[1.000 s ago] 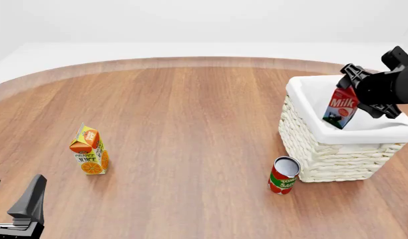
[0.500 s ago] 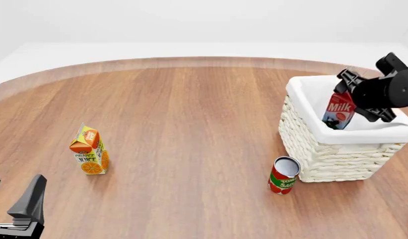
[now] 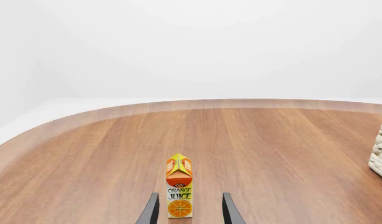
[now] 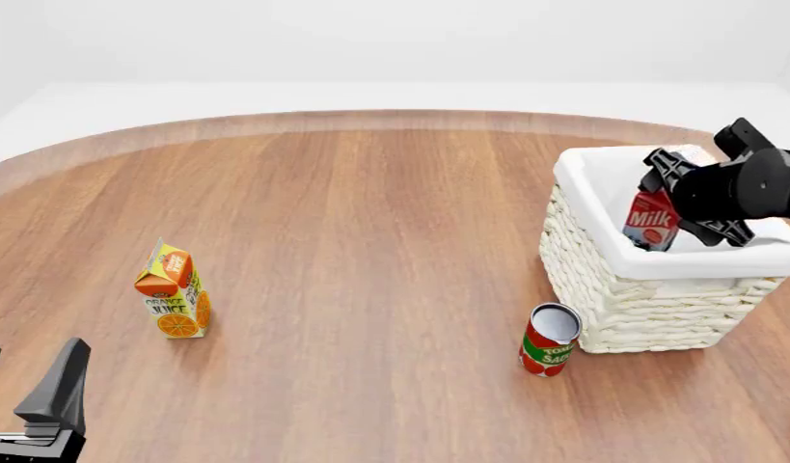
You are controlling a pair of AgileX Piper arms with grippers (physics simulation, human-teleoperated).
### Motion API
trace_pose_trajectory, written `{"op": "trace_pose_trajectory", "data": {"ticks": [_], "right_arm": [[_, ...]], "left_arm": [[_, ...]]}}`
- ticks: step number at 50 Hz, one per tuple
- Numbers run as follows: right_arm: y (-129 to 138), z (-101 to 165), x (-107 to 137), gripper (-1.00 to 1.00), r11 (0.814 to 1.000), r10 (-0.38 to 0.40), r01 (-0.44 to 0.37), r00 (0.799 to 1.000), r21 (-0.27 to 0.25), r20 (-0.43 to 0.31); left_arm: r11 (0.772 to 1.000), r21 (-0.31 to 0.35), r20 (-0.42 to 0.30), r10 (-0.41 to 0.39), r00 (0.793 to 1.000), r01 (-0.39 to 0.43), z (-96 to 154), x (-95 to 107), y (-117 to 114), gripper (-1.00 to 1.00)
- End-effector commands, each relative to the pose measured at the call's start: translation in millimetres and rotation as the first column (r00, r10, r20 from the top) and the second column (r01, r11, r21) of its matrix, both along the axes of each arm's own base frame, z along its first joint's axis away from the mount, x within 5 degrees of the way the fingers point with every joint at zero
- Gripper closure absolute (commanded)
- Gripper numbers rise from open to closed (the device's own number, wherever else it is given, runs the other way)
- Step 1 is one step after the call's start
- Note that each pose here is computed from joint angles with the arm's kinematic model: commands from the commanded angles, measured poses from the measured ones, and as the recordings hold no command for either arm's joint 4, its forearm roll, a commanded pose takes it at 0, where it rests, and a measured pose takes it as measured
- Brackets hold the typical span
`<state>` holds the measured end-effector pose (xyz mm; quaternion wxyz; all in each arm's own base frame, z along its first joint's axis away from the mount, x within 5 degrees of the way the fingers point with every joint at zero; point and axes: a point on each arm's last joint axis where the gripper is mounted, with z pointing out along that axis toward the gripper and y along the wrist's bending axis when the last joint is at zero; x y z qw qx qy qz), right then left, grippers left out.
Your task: Pick the milk and place it in the basket.
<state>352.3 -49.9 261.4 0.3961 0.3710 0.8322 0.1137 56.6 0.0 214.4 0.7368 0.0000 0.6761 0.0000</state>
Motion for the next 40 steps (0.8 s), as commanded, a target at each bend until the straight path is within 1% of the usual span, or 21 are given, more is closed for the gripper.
{"op": "trace_pose_trajectory", "data": {"ticks": [1,9,13,16,17,20,26,36,39,40], "right_arm": [[-1,5,2,1.0,1.0,-0.006,0.006,1.0,0.0,0.03],[-4,7,0,1.0,1.0,-0.01,0.01,0.999,-0.006,0.032],[-11,5,-4,1.0,1.0,-0.026,0.026,1.0,-0.009,0.016],[-6,5,-3,1.0,1.0,-0.023,0.023,0.999,0.003,0.023],[-9,7,-4,-1.0,1.0,-0.028,0.028,0.999,-0.003,0.024],[-5,7,-4,-1.0,1.0,-0.028,0.028,0.999,0.01,0.023],[-4,11,-8,-1.0,1.0,-0.028,0.028,0.999,0.012,0.031],[-6,28,-19,-1.0,0.999,-0.036,0.036,0.998,0.004,0.057],[-10,41,-27,-1.0,0.999,-0.04,0.041,0.996,-0.014,0.085],[-18,52,-34,-1.0,0.998,-0.049,0.053,0.993,-0.04,0.11]], "left_arm": [[1.0,0.0,0.0,0.0,1.0,0.0,0,0,0,-1.0],[1.0,0.0,0.0,0.0,1.0,0.0,0,0,0,-1.0],[1.0,0.0,0.0,0.0,1.0,0.0,0,0,0,-1.0],[1.0,0.0,0.0,0.0,1.0,0.0,0,0,0,-1.0],[1.0,0.0,0.0,0.0,1.0,0.0,0,0,0,-1.0],[1.0,0.0,0.0,0.0,1.0,0.0,0,0,0,-1.0],[1.0,0.0,0.0,0.0,1.0,0.0,0,0,0,-1.0],[1.0,0.0,0.0,0.0,1.0,0.0,0,0,0,-1.0],[1.0,0.0,0.0,0.0,1.0,0.0,0,0,0,-1.0],[1.0,0.0,0.0,0.0,1.0,0.0,0,0,0,-1.0]]}}
